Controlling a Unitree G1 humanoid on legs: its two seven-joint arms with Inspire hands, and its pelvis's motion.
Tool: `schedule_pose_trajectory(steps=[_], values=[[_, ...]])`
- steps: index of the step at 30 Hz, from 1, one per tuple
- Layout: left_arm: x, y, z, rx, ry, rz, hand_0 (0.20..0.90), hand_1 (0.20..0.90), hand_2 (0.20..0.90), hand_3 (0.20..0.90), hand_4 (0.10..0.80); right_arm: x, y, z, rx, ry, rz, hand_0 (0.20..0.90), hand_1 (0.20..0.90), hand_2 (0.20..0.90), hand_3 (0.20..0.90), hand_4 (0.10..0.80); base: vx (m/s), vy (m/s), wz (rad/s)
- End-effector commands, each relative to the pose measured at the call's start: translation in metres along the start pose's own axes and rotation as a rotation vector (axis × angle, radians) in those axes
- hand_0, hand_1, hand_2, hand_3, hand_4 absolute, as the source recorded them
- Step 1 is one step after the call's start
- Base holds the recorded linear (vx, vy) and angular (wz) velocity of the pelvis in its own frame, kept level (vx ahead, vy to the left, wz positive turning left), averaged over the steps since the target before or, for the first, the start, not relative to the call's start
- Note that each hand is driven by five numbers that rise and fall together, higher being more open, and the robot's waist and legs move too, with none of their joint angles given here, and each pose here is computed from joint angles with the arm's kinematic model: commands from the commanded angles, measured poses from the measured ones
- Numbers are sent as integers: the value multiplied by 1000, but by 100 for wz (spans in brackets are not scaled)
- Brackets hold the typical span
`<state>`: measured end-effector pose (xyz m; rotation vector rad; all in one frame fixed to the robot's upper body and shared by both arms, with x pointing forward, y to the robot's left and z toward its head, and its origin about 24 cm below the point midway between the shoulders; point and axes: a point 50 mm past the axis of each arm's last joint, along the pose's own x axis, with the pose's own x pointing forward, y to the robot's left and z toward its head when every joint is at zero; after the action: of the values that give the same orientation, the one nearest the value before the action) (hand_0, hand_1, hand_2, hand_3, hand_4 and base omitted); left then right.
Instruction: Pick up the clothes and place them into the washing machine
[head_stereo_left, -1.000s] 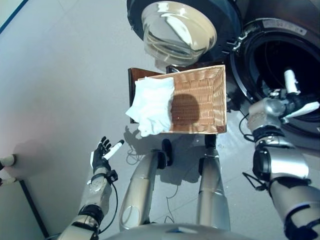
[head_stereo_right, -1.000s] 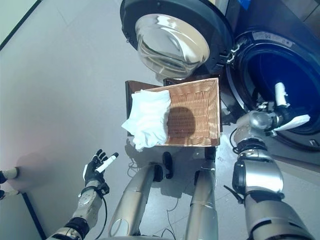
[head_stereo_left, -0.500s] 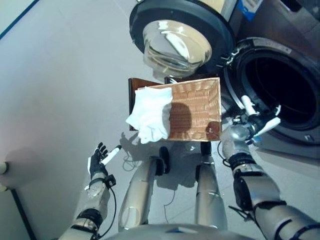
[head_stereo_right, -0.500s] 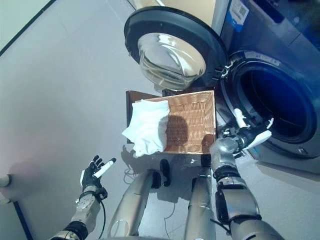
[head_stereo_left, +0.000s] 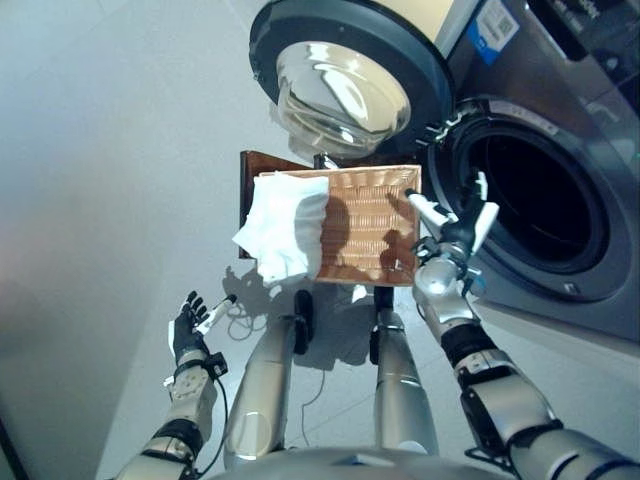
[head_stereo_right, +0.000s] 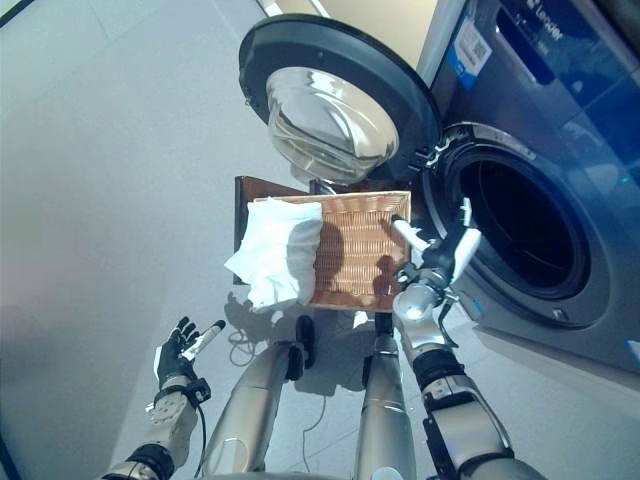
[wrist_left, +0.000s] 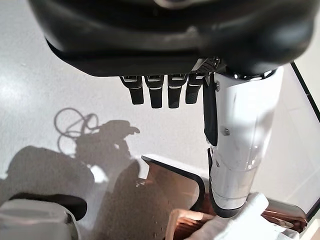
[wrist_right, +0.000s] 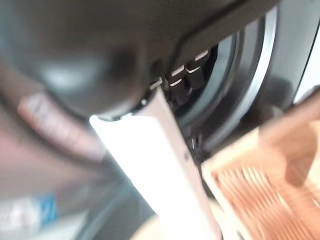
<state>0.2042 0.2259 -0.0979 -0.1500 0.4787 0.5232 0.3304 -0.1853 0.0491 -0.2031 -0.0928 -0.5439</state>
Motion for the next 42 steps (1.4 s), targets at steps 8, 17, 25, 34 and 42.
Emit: schedule_pose_trajectory(steps=[8,17,25,34,42], values=[[10,15,28,-45,-130,80,900,900,900,900,800,-14,37,48,115,-210,214,900,900,900,900,800,10,-33,18],[12,12,39,-54,-173,79,900,900,900,900,800,-21,65,69,164,-246,345,900,900,900,900,800,-17,0,15],[15,8,48,-77,-199,76,900,900,900,900,800,-27,83,72,254,-174,426,900,900,900,900,800,-11,7,12],[16,1,61,-112,-241,56,900,900,900,900,800,-19,87,73,376,-75,433,900,900,900,900,800,-5,3,2],[17,-2,61,-126,-234,61,900,900,900,900,800,-16,81,54,472,51,370,900,900,900,900,800,-2,2,0]])
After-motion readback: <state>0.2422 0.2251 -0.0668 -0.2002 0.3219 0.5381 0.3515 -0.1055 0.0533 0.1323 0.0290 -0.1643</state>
